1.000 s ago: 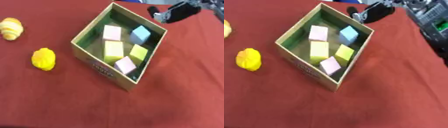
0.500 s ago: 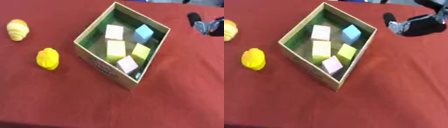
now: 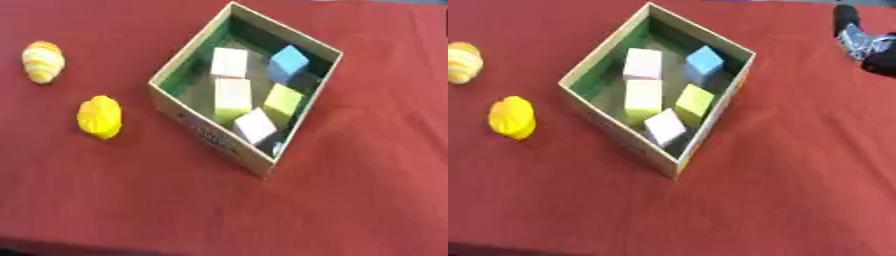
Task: Pick up objects on the table and place them in the box.
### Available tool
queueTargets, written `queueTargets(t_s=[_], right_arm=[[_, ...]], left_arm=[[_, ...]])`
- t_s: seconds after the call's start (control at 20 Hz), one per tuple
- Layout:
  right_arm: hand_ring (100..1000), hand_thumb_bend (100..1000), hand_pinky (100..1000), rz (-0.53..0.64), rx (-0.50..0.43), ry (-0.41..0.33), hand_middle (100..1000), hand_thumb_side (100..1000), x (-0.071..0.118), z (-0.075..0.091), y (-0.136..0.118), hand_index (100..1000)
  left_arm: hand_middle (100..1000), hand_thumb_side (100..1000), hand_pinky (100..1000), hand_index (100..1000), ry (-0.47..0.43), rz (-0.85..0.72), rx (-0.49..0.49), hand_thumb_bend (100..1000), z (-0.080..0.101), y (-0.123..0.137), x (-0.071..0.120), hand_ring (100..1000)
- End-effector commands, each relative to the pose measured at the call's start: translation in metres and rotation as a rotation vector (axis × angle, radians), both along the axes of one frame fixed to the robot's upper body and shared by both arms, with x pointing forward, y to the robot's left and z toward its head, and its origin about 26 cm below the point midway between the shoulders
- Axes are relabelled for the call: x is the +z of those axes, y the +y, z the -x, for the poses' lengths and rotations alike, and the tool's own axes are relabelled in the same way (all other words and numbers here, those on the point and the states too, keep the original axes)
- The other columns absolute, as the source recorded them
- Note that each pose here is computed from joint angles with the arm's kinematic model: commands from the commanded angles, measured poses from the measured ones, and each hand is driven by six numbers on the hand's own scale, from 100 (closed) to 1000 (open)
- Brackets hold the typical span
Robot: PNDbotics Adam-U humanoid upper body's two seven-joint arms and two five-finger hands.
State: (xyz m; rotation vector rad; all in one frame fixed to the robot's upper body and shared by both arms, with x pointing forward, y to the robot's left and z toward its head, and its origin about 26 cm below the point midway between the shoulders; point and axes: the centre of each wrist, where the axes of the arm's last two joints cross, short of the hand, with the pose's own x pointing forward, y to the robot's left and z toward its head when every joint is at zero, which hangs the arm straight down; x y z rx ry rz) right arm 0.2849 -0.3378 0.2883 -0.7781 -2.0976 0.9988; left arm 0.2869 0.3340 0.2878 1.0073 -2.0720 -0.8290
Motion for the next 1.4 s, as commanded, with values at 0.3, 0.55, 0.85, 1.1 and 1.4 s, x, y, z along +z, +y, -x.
queueTargets(t_s=[0.3,0.55,0.85,1.1,1.4], right_arm=[[838,100,830,-0.116,-0.004,-0.098,667,537,0.004,0.006,-0.009,841],[834,100,829,-0.161,0.008,-0.136,663,543,0.001,0.005,-0.008,838],[828,100,827,-0.178,0.017,-0.151,656,543,0.001,0.004,-0.005,833],[822,100,826,-0.221,0.030,-0.159,647,563,-0.001,0.004,-0.005,829],[818,100,824,-0.278,0.040,-0.162,641,564,-0.005,0.004,-0.006,826]], left_arm=[[680,375,792,825,0.098,-0.224,0.038,411,0.000,0.003,0.012,654],[725,378,823,863,0.237,-0.400,0.145,464,-0.014,0.019,0.005,745],[738,285,836,874,0.375,-0.425,0.219,496,-0.038,0.032,-0.003,769],[735,100,834,874,0.442,-0.405,0.241,500,-0.059,0.046,0.002,766],[750,100,836,851,0.505,-0.398,0.289,514,-0.082,0.057,0.010,779]])
